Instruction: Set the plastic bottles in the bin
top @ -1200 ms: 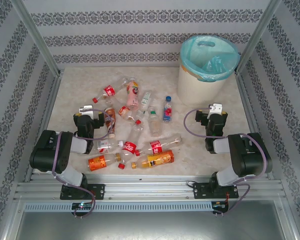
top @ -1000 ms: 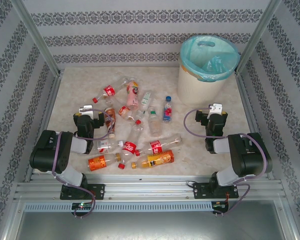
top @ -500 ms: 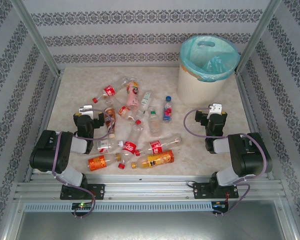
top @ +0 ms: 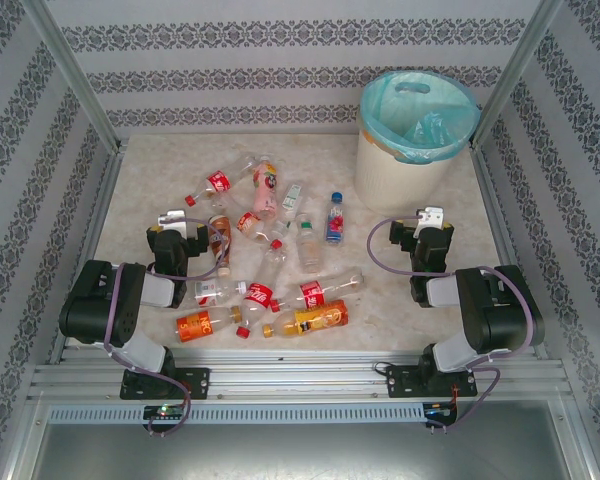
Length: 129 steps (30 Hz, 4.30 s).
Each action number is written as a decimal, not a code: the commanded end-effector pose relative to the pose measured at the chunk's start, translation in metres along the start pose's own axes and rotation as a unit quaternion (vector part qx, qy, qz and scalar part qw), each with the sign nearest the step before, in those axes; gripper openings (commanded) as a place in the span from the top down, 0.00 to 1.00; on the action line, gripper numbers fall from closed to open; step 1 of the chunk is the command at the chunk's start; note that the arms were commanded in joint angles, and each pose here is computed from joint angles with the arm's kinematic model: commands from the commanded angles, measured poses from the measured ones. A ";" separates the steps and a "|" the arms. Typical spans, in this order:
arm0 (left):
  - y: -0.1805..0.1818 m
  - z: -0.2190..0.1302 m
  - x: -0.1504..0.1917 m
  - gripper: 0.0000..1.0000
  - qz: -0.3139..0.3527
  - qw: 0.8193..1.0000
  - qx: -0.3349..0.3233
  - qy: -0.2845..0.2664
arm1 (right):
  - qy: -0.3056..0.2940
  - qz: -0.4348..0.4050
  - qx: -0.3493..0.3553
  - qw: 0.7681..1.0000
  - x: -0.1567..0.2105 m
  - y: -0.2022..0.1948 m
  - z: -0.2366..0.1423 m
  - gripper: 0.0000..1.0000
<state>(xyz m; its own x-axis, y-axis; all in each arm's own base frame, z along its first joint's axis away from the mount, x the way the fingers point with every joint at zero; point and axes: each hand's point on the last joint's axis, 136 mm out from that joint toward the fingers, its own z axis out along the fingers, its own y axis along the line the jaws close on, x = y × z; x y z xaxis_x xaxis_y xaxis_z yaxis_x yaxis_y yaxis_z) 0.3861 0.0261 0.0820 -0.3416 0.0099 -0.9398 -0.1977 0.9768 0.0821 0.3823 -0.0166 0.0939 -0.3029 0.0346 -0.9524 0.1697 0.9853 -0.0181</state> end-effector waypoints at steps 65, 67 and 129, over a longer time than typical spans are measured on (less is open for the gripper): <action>-0.262 -0.296 0.092 0.26 0.361 0.722 0.451 0.380 | 0.107 0.090 -0.291 0.946 -0.084 0.103 -0.182 0.14; -0.264 -0.296 0.096 0.29 0.363 0.718 0.451 0.388 | 0.108 0.092 -0.293 0.946 -0.083 0.103 -0.183 0.14; -0.312 -0.344 -0.050 0.38 0.268 0.757 0.586 0.108 | -0.107 0.075 -0.474 0.871 -0.218 0.118 -0.299 0.06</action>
<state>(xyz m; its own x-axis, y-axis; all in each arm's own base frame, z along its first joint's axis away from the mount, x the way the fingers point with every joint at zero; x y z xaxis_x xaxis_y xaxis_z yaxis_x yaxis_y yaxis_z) 0.1285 -0.3388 0.1810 -0.3572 0.6505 -0.6703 0.9209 0.3654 -0.1361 0.2143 0.1223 0.3362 -0.2922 0.2313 -0.9280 -0.5070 0.7853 0.3554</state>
